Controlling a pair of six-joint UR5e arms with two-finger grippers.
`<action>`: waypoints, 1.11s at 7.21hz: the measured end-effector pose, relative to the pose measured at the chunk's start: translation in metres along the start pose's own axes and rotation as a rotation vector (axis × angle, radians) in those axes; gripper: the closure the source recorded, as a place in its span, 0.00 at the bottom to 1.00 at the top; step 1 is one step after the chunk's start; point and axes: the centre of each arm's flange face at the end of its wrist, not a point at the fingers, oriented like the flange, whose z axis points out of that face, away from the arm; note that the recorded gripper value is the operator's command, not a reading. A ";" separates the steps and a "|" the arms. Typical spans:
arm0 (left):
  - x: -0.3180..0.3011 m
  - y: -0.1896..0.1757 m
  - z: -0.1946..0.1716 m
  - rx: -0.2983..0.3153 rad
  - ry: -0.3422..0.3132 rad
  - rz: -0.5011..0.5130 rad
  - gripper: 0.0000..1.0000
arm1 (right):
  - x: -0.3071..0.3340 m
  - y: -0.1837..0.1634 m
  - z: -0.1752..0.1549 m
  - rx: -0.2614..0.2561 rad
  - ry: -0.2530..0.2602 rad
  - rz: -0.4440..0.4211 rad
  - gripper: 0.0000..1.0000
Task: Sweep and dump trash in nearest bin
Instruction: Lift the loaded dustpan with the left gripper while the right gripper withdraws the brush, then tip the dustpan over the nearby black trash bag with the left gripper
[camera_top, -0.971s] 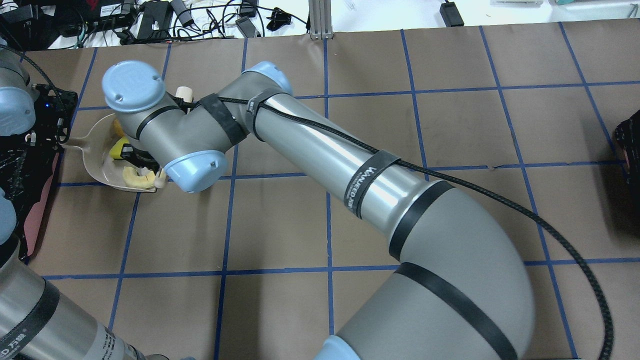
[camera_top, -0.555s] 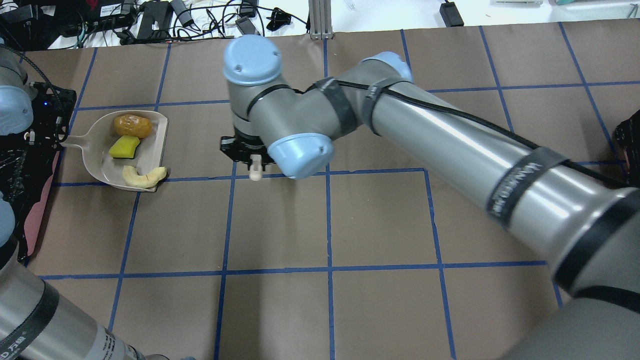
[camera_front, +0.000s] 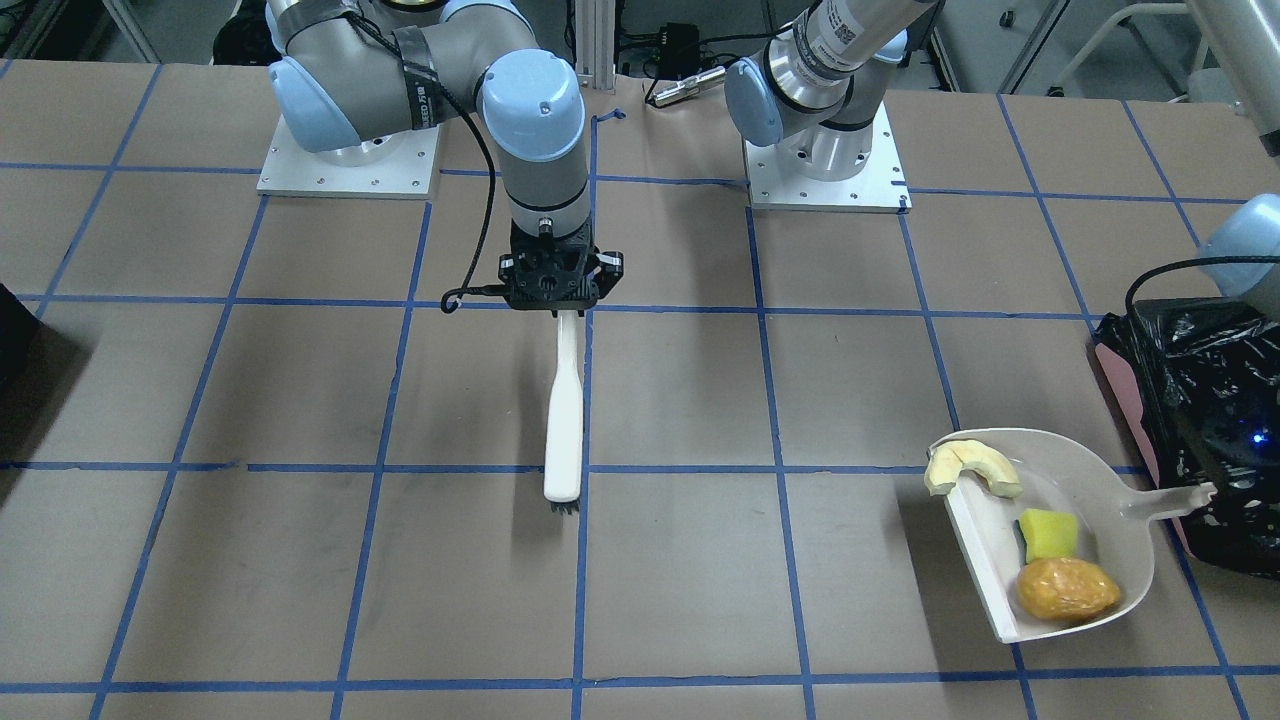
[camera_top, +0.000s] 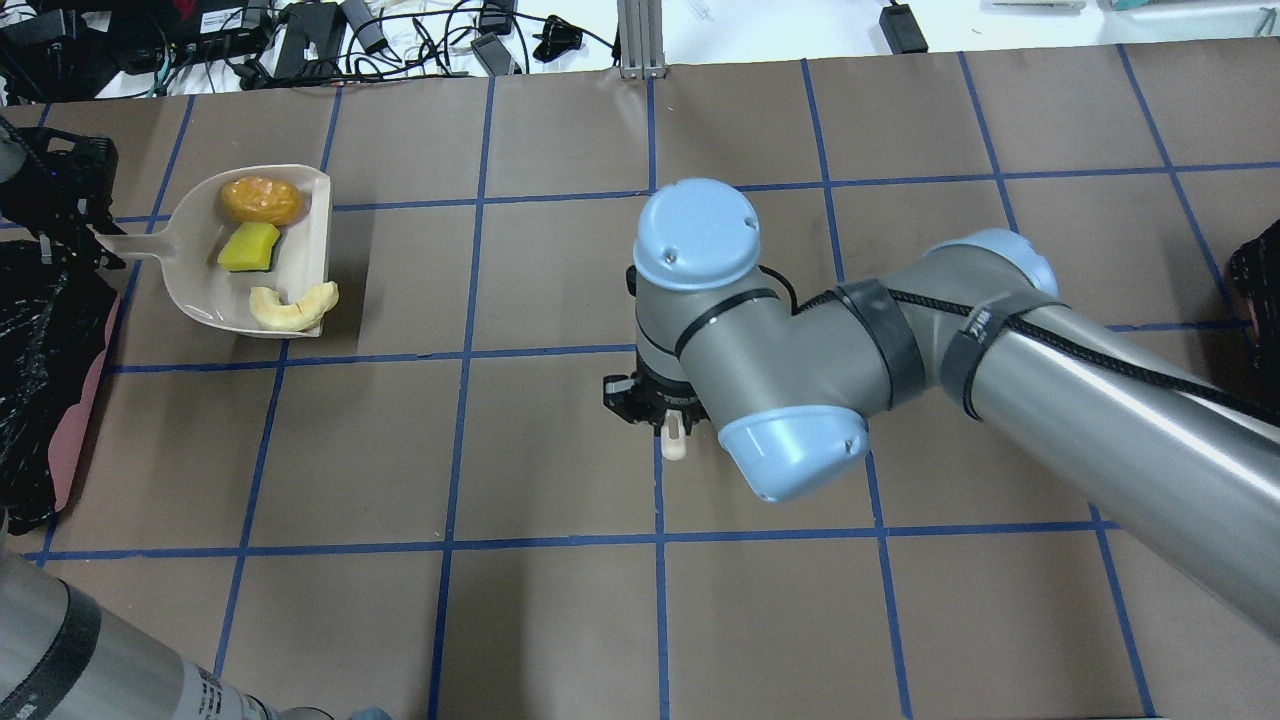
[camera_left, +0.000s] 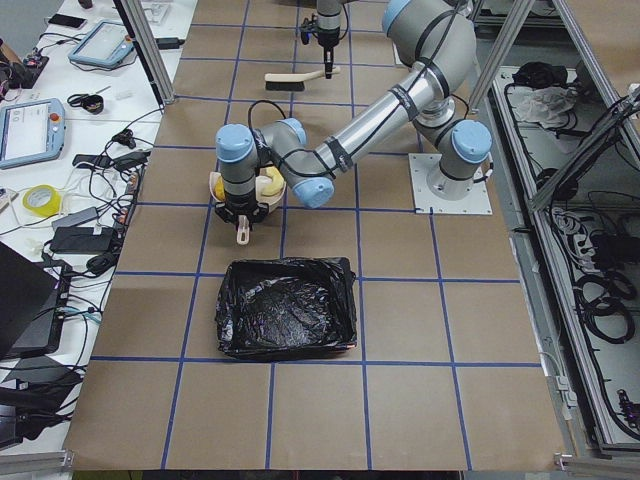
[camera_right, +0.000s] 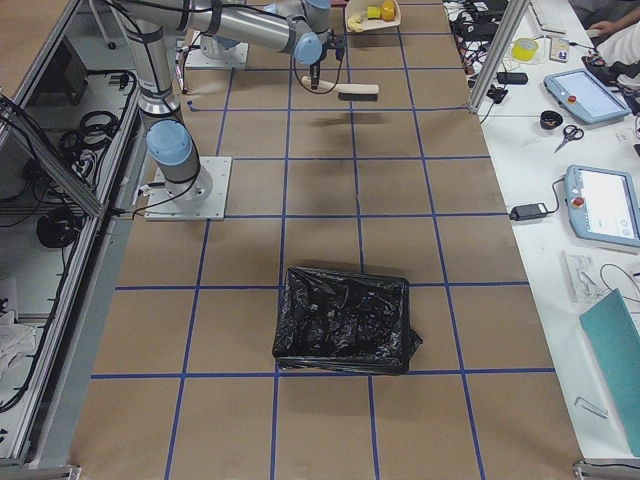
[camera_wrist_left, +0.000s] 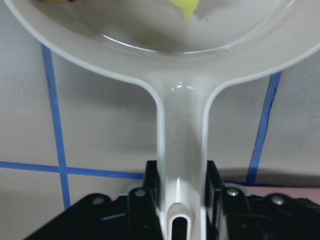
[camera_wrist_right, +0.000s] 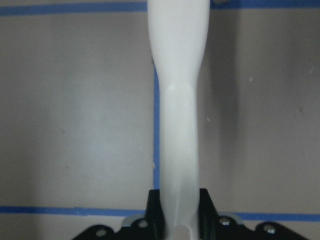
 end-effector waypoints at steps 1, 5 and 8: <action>0.009 0.018 -0.017 0.050 0.006 -0.037 1.00 | 0.010 0.029 0.013 -0.004 0.007 0.000 1.00; 0.078 0.138 -0.093 0.158 0.031 -0.180 1.00 | -0.015 0.097 0.032 0.010 0.063 -0.049 1.00; 0.120 0.239 -0.122 0.136 0.010 -0.247 1.00 | -0.019 0.100 0.041 -0.005 0.069 -0.097 1.00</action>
